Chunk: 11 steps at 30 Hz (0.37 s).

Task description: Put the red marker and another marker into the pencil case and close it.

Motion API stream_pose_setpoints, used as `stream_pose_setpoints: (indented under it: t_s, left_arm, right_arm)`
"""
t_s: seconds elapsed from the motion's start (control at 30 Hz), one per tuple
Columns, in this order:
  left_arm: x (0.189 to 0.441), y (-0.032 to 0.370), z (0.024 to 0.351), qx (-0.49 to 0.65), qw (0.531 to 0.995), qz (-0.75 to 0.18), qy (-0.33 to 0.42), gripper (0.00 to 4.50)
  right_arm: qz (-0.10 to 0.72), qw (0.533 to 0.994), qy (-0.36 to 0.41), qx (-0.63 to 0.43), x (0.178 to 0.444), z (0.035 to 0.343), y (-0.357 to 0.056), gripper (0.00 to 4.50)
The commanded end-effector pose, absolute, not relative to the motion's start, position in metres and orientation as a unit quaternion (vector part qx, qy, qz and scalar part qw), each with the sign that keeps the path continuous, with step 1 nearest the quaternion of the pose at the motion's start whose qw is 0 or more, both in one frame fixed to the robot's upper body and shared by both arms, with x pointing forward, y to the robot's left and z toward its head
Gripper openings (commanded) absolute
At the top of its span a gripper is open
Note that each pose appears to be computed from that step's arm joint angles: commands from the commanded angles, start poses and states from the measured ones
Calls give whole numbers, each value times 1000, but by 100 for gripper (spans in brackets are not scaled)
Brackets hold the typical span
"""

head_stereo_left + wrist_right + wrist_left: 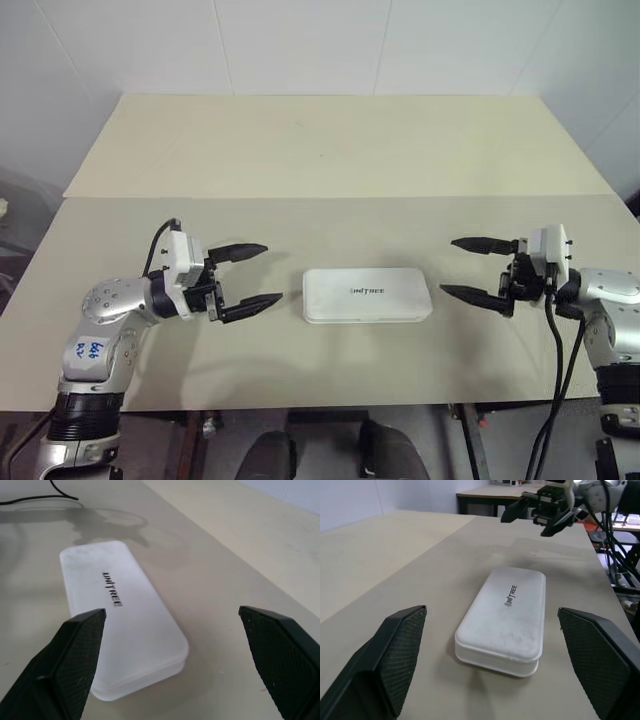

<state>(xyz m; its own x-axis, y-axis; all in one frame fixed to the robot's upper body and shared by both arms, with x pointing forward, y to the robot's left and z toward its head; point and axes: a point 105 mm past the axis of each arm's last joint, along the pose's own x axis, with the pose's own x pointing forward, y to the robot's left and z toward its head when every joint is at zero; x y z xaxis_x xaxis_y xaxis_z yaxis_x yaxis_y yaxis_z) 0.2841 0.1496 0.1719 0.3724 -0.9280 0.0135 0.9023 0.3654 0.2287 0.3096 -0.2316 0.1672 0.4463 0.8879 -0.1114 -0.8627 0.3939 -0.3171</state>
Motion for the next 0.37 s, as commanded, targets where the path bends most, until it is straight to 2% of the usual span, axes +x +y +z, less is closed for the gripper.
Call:
stream_pose_setpoints:
  t_s: [0.03, 0.37]
  left_arm:
    - [283, 146, 186, 112, 821, -550, -105, 446]
    - [281, 151, 186, 109, 823, -547, -105, 446]
  right_arm:
    - [509, 836, -58, -195, 309, 185, -243, 450]
    - [506, 841, -58, -184, 304, 178, -232, 450]
